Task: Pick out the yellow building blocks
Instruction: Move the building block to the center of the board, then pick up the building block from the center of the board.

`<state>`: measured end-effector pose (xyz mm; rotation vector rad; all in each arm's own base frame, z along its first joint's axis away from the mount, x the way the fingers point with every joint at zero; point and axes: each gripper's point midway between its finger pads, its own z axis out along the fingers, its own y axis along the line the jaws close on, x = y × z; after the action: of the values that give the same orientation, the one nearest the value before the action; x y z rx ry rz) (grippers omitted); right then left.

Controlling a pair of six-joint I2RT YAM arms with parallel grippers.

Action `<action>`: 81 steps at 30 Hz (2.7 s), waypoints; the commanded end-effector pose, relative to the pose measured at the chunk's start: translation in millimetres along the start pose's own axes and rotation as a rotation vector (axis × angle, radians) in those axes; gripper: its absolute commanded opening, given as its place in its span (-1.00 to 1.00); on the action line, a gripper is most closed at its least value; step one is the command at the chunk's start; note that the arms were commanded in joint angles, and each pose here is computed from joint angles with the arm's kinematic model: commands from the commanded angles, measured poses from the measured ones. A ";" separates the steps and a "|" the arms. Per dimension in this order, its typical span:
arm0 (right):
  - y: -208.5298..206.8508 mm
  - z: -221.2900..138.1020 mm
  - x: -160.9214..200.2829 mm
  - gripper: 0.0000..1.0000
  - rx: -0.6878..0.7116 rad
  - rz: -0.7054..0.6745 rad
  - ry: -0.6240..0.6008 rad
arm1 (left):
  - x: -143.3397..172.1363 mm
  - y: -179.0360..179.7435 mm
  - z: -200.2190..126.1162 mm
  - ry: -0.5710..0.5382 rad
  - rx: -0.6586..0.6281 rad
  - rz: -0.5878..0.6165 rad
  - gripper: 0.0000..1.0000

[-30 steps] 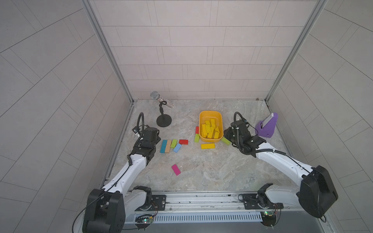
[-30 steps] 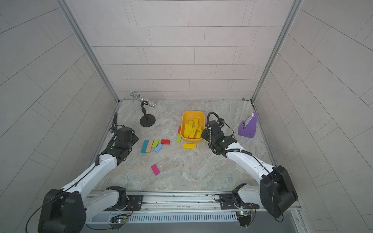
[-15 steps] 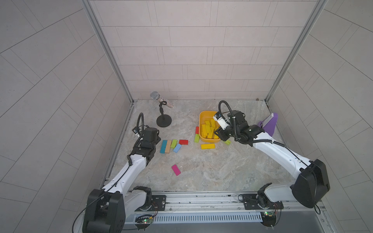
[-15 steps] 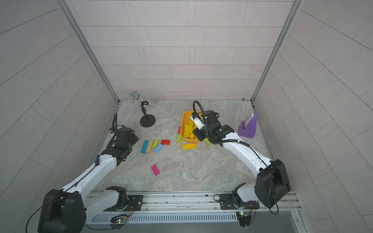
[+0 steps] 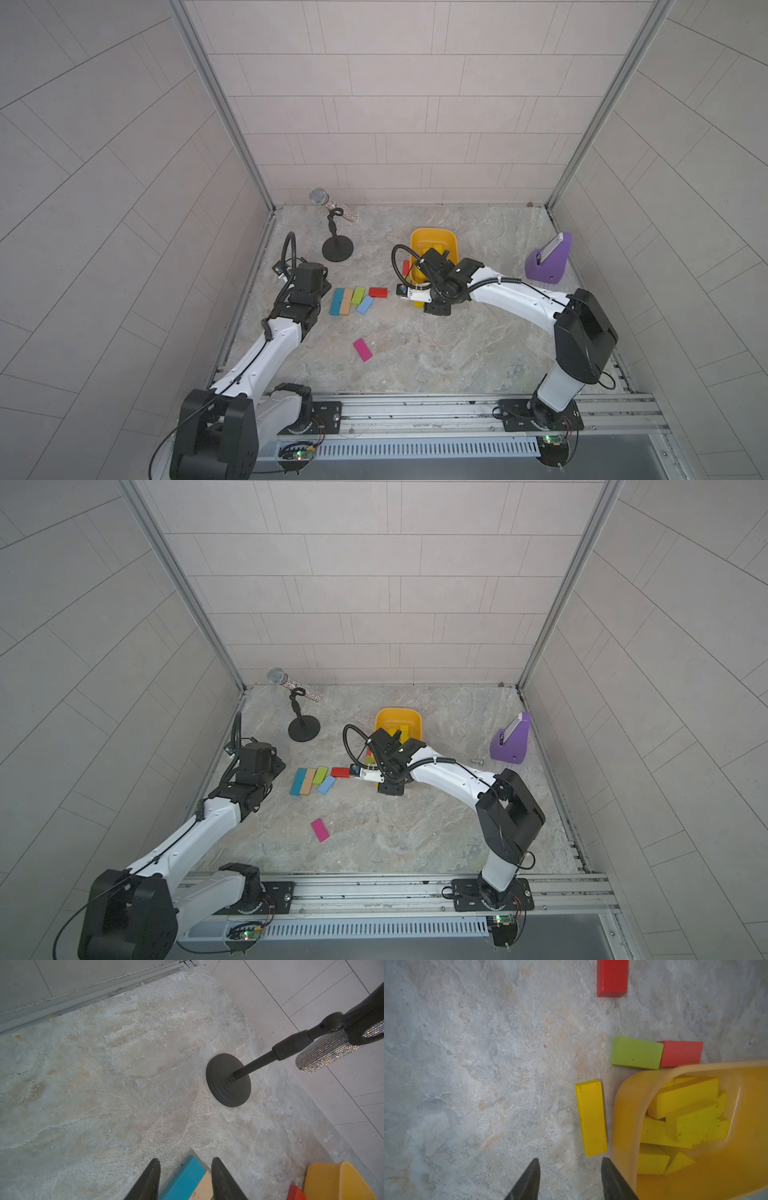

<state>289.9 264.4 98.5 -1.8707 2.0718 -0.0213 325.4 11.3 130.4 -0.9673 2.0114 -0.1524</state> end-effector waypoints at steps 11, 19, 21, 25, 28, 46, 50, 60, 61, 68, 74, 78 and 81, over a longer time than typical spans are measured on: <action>-16.8 41.6 -12.6 -0.08 -0.020 -0.075 0.091 | -5.1 9.1 -2.6 -0.027 -0.037 0.007 -0.10; -15.7 58.5 -7.9 -0.08 -0.034 -0.067 0.134 | -5.9 10.8 -1.6 -0.032 -0.046 0.010 -0.10; -18.9 61.9 -5.6 -0.08 -0.019 -0.066 0.152 | -5.8 11.0 -1.1 -0.032 -0.047 0.010 -0.10; -21.4 67.4 -5.4 -0.08 -0.014 -0.062 0.165 | -4.7 10.9 -0.7 -0.028 -0.046 0.011 -0.10; -21.8 71.9 -4.1 -0.08 -0.017 -0.060 0.180 | -5.2 11.1 -1.0 -0.029 -0.046 0.010 -0.10; 7.3 77.6 1.4 -0.16 -0.110 -0.062 0.174 | -5.8 11.8 -2.4 -0.032 -0.047 0.009 -0.10; 19.7 70.6 6.8 -0.19 -0.153 -0.077 0.171 | -6.0 12.4 -2.8 -0.033 -0.049 0.011 -0.10; 19.4 74.1 21.5 -0.16 -0.124 -0.088 0.213 | -5.4 11.9 -2.5 -0.030 -0.046 0.008 -0.10; 19.4 75.5 21.5 -0.17 -0.126 -0.085 0.214 | -5.5 12.2 -2.4 -0.030 -0.047 0.008 -0.10; 15.1 70.6 13.0 -0.53 -0.110 -0.072 0.180 | -6.3 11.4 -2.9 -0.030 -0.046 0.007 -0.10; 7.5 44.7 -2.3 -0.66 -0.068 -0.048 0.094 | -5.8 11.3 -2.0 -0.028 -0.047 0.008 -0.10; 1.3 18.2 -15.7 -0.70 -0.031 -0.004 0.002 | -6.1 12.0 -1.8 -0.031 -0.050 0.008 -0.10; -7.6 -3.0 -27.0 -0.75 0.007 0.070 -0.087 | -6.8 12.5 -1.8 -0.036 -0.053 0.010 -0.10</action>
<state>297.6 280.4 80.4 -1.8863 2.0949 -0.0169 323.1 16.8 130.2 -0.9722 2.0072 -0.1160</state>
